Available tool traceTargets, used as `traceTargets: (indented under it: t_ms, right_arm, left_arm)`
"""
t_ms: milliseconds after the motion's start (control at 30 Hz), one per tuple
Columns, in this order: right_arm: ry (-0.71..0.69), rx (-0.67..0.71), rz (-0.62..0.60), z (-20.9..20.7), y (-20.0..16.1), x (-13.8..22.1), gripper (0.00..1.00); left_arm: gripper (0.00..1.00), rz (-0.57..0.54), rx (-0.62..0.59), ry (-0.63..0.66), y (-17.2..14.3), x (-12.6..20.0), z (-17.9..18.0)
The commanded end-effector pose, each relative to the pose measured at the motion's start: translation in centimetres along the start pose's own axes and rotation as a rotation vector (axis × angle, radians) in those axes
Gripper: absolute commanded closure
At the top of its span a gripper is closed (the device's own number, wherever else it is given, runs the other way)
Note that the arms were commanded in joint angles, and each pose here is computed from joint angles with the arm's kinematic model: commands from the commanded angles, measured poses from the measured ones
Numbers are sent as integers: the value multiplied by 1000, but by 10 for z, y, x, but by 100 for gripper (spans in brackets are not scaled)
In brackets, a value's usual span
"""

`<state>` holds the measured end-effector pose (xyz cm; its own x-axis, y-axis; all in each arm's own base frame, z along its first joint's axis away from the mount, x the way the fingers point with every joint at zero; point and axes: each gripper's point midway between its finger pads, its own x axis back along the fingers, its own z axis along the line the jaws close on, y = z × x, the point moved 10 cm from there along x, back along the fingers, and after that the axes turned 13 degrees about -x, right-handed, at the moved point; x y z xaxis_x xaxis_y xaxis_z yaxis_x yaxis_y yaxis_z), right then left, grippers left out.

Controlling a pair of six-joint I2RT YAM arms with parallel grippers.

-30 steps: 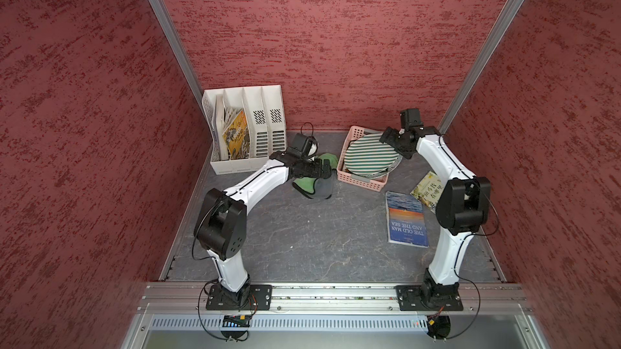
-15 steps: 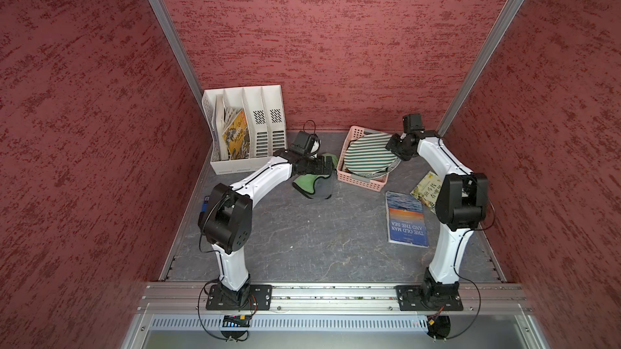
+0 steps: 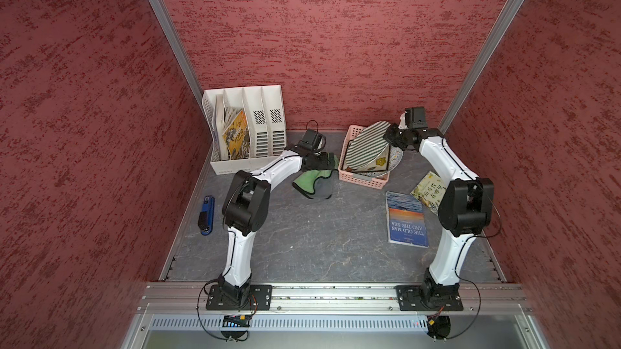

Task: Wipe the wet plate dry
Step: Pick up the plate from the bin, then pick up the towel at the center of the board, then wipe the plate with towel.

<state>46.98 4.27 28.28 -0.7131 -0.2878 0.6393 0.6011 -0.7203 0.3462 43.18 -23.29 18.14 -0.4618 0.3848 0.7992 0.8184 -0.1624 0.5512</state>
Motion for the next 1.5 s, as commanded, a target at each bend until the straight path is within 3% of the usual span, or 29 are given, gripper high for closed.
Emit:
traceTargets:
  t_ms: [0,100,267,367,500,533,633,867,1033,1200,1300,1467]
  right_arm:
    - [183,69,-153,43,15,64,100]
    - [248,83,-164,58,5,88,100]
    - [315,96,-175,73,-12,122,100]
    - [342,102,-189,80,-17,138,100]
    - [362,82,-202,84,-16,150,100]
    - [367,82,-202,85,-16,153,100]
    - [388,78,-179,86,-20,157,100]
    - [460,101,-135,87,-31,169,100]
    - [528,58,-44,86,-46,177,100]
    - [674,-8,42,90,-70,189,100]
    - [740,-81,65,93,-75,201,100]
    - [839,-155,50,102,-74,231,100]
  left_arm:
    - [0,79,84,87,-3,-21,14]
    - [0,140,118,137,-6,-43,20]
    - [16,262,153,183,-22,-76,24]
    - [39,339,185,215,-37,-90,27]
    - [95,359,226,245,-43,-81,31]
    - [100,324,222,239,-37,-69,29]
    - [100,161,182,176,-10,-12,9]
    - [100,-317,73,-6,51,168,-65]
    - [100,-502,-24,-244,70,246,-125]
    - [100,-494,-164,-441,84,249,-183]
    - [100,-451,-167,-371,87,222,-195]
    - [100,-355,-67,-289,80,184,-192]
